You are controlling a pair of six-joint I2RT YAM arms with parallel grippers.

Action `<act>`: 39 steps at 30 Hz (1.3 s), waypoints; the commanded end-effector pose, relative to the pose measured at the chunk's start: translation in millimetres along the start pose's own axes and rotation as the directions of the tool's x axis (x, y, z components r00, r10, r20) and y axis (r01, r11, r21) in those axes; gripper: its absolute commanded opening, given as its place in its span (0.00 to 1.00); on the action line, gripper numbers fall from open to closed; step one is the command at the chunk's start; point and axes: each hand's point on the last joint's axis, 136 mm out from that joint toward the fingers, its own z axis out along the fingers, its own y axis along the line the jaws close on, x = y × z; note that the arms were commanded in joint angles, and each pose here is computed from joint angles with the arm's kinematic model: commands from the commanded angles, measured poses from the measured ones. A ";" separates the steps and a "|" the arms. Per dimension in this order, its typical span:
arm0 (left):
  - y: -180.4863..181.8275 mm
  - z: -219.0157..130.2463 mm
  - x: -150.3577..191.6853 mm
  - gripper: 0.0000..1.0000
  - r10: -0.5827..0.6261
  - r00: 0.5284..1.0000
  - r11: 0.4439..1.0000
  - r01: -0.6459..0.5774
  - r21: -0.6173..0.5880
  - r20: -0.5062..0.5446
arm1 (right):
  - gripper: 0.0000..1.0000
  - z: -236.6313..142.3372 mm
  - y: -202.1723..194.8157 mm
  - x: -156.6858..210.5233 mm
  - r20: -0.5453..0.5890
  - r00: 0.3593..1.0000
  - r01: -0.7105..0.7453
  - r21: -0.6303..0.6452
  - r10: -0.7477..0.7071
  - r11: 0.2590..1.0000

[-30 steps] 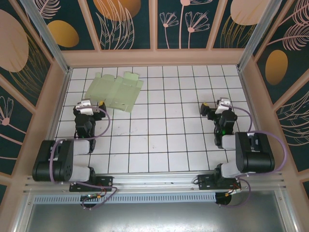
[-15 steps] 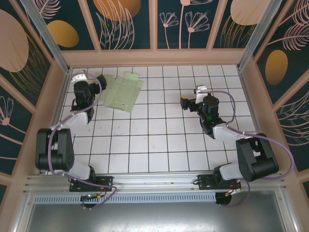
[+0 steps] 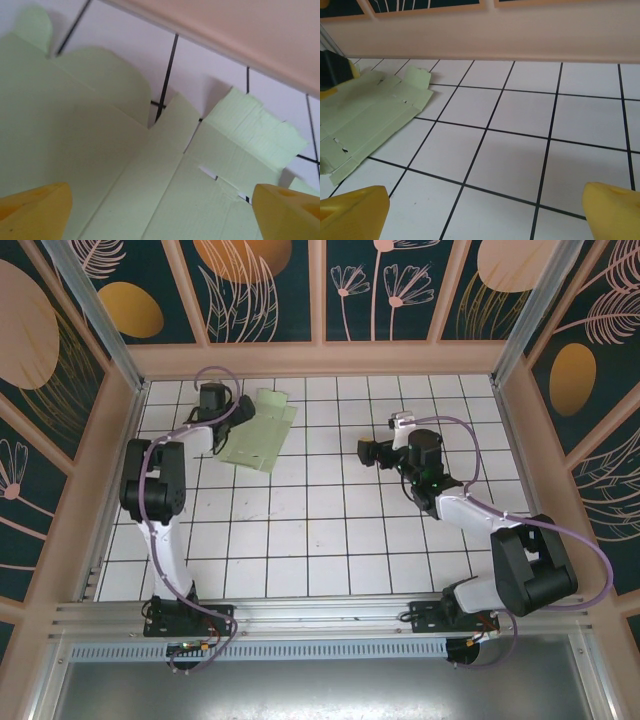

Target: Fold the paper box

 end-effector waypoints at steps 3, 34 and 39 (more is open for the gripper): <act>-13.2 24.2 41.9 0.90 0.030 0.981 0.999 -0.024 0.034 -0.193 | 0.99 0.8 6.5 -1.6 -0.007 1.000 -0.027 -0.026 0.027 0.999; -183.7 -64.1 140.1 0.81 0.471 0.836 0.742 -0.204 0.638 -0.281 | 0.99 -10.9 -42.2 -2.2 -0.006 0.933 -0.360 -0.058 0.360 0.931; -195.0 -104.7 84.6 0.88 0.368 0.926 0.753 -0.245 0.611 -0.082 | 0.99 9.4 -56.1 3.6 -0.098 0.926 -0.369 -0.034 0.364 0.929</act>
